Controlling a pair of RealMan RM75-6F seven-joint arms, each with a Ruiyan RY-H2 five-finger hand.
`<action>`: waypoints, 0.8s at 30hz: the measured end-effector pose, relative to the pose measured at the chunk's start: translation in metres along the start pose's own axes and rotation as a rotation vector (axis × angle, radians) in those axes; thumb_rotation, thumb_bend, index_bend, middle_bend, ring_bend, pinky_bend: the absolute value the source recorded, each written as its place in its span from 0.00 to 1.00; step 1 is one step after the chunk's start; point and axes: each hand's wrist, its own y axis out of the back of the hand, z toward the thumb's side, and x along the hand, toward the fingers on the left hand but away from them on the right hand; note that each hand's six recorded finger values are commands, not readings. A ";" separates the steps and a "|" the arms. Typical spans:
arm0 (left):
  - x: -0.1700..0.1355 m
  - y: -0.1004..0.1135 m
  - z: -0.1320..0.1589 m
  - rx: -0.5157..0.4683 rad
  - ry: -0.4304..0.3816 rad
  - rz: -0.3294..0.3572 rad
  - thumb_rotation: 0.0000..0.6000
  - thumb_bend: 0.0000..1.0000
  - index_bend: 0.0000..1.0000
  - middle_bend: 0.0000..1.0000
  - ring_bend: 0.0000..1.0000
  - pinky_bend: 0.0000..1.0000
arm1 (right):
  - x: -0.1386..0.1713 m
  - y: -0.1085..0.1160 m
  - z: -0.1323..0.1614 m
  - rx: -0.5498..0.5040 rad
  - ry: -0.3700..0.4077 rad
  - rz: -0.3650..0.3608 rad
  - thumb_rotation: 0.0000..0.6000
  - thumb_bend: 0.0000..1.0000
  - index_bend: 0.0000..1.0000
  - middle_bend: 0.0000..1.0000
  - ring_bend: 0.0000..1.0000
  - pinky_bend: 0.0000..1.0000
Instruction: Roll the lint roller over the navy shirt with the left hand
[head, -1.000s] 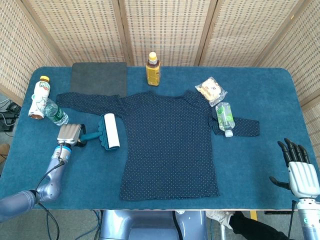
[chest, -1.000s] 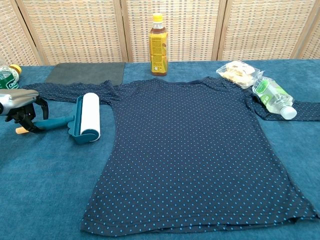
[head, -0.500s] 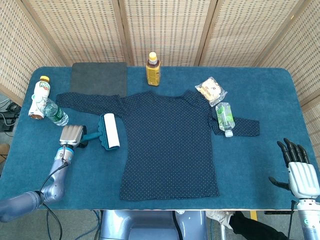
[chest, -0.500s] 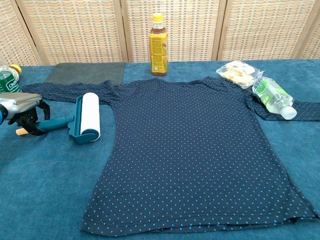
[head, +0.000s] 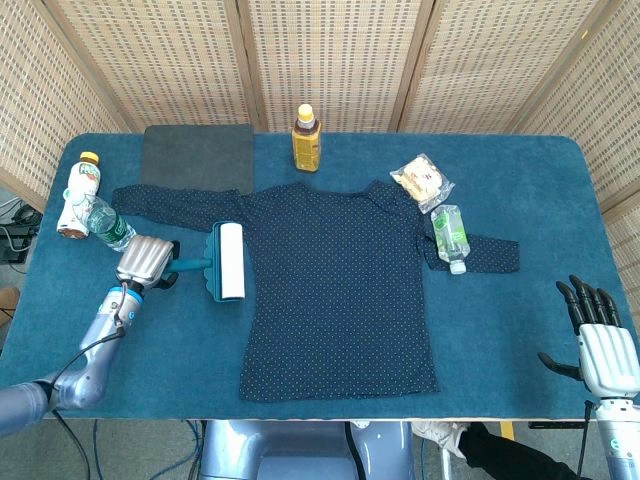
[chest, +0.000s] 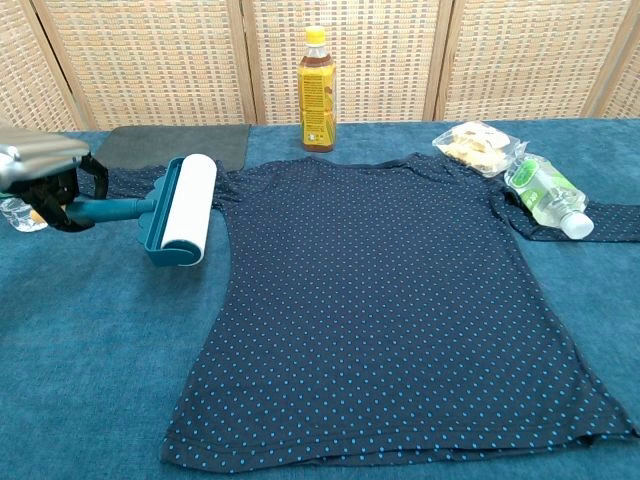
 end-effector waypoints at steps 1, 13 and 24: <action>-0.002 0.006 0.000 0.015 -0.011 0.002 1.00 0.86 0.86 0.87 0.70 0.69 | 0.000 0.001 0.000 -0.002 -0.001 -0.002 1.00 0.15 0.01 0.00 0.00 0.00; -0.009 0.037 0.023 0.087 -0.062 -0.116 1.00 0.86 0.86 0.87 0.70 0.69 | 0.000 0.006 -0.002 -0.016 -0.003 -0.010 1.00 0.15 0.01 0.00 0.00 0.00; 0.010 0.044 0.053 0.136 -0.050 -0.140 1.00 0.87 0.86 0.87 0.70 0.70 | -0.005 -0.001 -0.018 -0.006 -0.051 0.020 1.00 0.15 0.01 0.00 0.00 0.00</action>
